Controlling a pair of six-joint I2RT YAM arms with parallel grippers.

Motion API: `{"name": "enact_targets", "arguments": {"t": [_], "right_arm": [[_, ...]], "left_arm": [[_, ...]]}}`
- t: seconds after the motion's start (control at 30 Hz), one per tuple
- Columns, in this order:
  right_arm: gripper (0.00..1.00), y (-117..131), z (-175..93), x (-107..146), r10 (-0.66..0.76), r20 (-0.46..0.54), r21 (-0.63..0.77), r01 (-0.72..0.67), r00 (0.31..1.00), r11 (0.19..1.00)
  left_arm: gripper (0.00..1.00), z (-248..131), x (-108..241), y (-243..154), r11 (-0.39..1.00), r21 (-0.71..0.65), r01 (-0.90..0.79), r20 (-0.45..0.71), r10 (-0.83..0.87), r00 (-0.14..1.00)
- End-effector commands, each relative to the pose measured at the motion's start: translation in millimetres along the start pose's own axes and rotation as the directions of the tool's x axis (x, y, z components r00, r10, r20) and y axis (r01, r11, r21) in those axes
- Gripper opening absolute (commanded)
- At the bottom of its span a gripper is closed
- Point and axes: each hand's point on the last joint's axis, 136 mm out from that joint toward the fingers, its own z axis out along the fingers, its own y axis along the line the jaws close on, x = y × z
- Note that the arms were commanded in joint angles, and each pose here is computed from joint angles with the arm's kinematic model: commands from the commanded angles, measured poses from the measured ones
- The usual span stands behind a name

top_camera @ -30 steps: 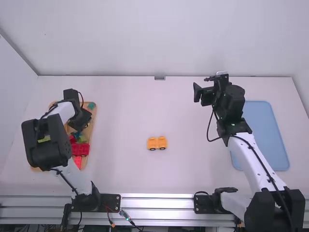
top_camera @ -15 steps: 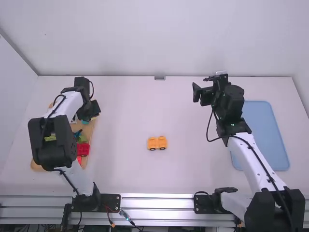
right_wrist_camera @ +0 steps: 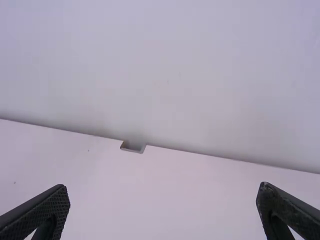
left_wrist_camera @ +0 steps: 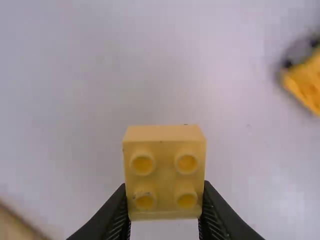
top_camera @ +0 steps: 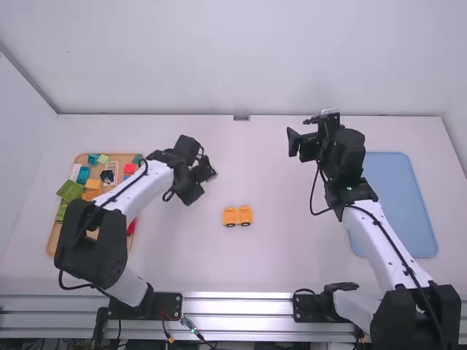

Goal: Assemble lego blocks to make yellow taxi

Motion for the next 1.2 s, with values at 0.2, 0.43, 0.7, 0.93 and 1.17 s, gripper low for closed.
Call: {"name": "enact_targets", "arguments": {"t": [0.2,0.43,0.7,0.93,1.17], "right_arm": [[0.99,0.6,1.1,-9.0,0.001,0.01,-0.003,-0.001,1.0,1.0],[0.99,0.4,1.1,-6.1,0.003,-0.002,-0.003,-0.003,1.0,1.0],[0.99,0.6,1.2,-5.7,0.003,-0.004,-0.003,-0.003,1.0,1.0],[0.99,0.5,1.2,-5.7,0.003,-0.004,-0.003,-0.003,1.0,1.0],[0.99,0.5,1.1,-5.7,0.004,-0.004,-0.003,-0.004,1.0,1.0]], "left_arm": [[0.02,38.7,23.0,-31.7,0.856,0.056,-0.514,0.031,0.514,0.858],[0.02,56.3,25.3,-44.1,0.8,0.039,-0.598,0.094,0.593,0.799],[0.02,58.3,23.6,-53.4,0.816,0.064,-0.575,0.141,0.563,0.814],[0.1,57.8,23.0,-57.7,0.816,0.079,-0.573,0.159,0.557,0.815],[0.74,57.9,23.8,-57.8,0.816,0.081,-0.572,0.156,0.556,0.816]]}}
